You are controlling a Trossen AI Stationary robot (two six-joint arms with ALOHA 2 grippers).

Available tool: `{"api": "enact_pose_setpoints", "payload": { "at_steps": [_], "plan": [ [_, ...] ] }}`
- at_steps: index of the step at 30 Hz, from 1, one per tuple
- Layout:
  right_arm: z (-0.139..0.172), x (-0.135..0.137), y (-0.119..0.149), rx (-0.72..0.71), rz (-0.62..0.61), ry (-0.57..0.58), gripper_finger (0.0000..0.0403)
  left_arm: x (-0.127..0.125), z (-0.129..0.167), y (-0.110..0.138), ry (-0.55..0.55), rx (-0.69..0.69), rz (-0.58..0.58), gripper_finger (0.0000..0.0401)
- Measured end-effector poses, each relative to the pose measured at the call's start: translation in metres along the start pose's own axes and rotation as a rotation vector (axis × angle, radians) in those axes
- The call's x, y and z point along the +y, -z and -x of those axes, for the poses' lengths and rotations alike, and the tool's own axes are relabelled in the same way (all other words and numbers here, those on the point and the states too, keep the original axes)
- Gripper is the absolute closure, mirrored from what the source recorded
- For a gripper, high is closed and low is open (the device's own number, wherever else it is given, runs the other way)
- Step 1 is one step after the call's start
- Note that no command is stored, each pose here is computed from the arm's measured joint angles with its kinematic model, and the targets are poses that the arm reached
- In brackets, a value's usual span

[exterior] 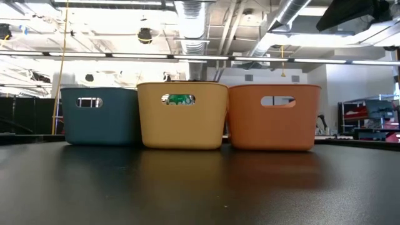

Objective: Sort soda cans
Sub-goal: Put the green soda can into the yellow bin

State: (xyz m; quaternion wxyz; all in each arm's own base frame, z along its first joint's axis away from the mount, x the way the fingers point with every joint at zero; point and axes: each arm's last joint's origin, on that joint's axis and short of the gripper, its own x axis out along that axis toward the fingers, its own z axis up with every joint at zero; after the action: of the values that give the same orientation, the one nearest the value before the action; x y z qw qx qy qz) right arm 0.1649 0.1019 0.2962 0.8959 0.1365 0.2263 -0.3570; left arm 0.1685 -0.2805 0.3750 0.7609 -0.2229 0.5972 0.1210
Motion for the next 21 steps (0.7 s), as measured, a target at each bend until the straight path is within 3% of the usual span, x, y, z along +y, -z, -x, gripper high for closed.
{"api": "enact_pose_setpoints", "payload": {
  "at_steps": [6,10,14,21],
  "plan": [
    [0.000,0.000,0.000,0.000,0.008,0.000,0.0379,-0.016,-0.028,0.010,-0.077,0.046,0.009,0.0066],
    [-0.001,0.000,0.000,-0.001,0.013,0.003,0.0378,-0.019,-0.038,0.014,-0.105,0.121,0.052,0.0042],
    [-0.002,0.000,-0.001,-0.002,0.019,0.004,0.0378,-0.011,-0.052,0.021,-0.189,0.200,0.104,0.0009],
    [-0.003,0.000,-0.002,-0.006,0.016,0.009,0.0378,0.004,-0.086,0.033,-0.345,0.335,0.069,0.0002]
  ]
}}
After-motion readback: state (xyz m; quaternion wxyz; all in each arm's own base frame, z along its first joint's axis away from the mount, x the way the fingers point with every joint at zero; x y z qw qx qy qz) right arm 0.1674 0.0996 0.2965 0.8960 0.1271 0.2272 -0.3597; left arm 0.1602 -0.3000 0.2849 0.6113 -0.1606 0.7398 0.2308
